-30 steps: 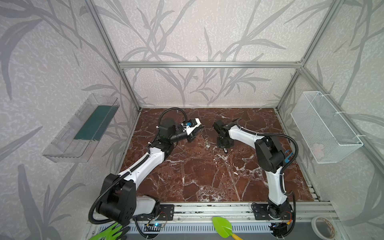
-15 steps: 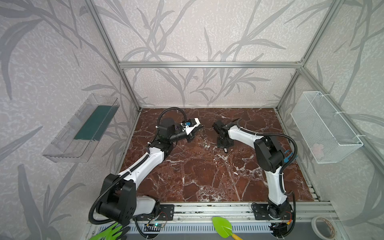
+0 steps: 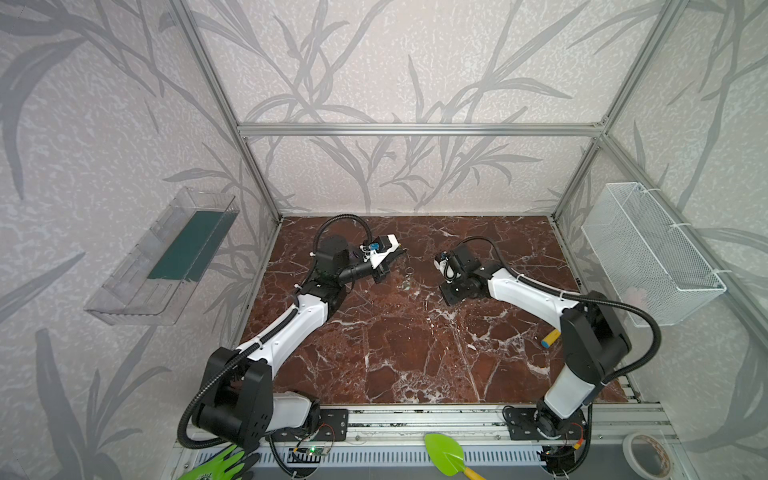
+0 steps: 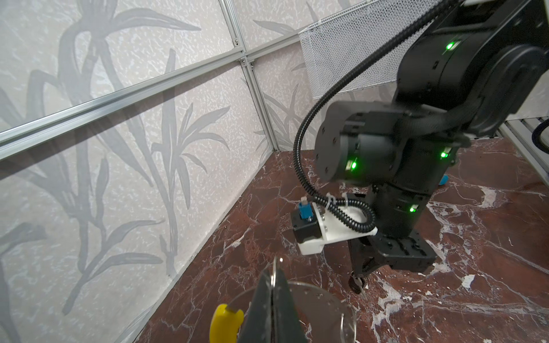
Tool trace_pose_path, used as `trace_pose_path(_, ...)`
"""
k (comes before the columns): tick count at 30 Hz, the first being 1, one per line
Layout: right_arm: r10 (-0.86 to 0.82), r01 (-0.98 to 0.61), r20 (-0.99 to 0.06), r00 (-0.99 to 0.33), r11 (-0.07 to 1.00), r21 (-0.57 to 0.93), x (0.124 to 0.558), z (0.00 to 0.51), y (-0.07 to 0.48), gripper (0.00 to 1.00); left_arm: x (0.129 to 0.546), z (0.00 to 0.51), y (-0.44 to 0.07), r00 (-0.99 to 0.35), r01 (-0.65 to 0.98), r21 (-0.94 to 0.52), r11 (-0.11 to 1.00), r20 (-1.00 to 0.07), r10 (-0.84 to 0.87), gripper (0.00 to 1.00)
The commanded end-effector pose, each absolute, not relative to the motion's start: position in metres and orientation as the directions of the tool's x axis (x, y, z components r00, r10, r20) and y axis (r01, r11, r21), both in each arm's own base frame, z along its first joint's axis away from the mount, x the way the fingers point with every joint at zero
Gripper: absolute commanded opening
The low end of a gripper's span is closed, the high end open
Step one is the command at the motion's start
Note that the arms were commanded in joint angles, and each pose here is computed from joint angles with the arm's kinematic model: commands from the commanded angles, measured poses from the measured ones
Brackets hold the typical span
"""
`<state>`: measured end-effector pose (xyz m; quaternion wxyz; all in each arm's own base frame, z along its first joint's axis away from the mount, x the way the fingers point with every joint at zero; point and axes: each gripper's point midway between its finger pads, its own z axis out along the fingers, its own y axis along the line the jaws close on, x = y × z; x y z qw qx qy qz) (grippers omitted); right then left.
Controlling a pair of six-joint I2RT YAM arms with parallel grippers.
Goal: Put the keys on the keyring
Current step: 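Lift the black-tagged key with the right gripper toward the plate in the left gripper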
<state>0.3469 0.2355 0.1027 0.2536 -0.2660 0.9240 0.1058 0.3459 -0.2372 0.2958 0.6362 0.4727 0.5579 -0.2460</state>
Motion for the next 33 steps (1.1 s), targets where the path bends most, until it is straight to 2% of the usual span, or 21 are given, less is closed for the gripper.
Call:
trace_pose_path(1,-0.502,-0.740,-0.705,-0.501,0.671,0.048,0.347,0.143,0.262,0.00,0.343,0.304,-0.238,0.287,0.844,0.338,0.417,-0.941,0.181,0.00)
trace_pose_path(7,-0.400,-0.873,-0.902,-0.163,0.485,-0.057,0.324,0.200,0.271,0.00,0.339,0.311,-0.241,0.306,0.846,0.351,0.402,-0.936,0.173,0.00)
trace_pose_path(13,-0.336,-0.919,-0.941,0.053,0.352,-0.177,0.301,0.246,0.266,0.00,0.332,0.315,-0.249,0.334,0.850,0.377,0.368,-0.926,0.177,0.00)
trace_pose_path(23,-0.324,-0.968,-0.938,0.120,0.173,-0.183,0.272,0.302,0.270,0.00,0.315,0.312,-0.272,0.432,0.828,0.482,0.288,-0.874,0.222,0.00)
trace_pose_path(33,-0.269,-0.992,-0.962,0.042,0.105,-0.073,0.253,0.318,0.274,0.00,0.299,0.323,-0.282,0.572,0.727,0.628,0.279,-0.778,0.261,0.00)
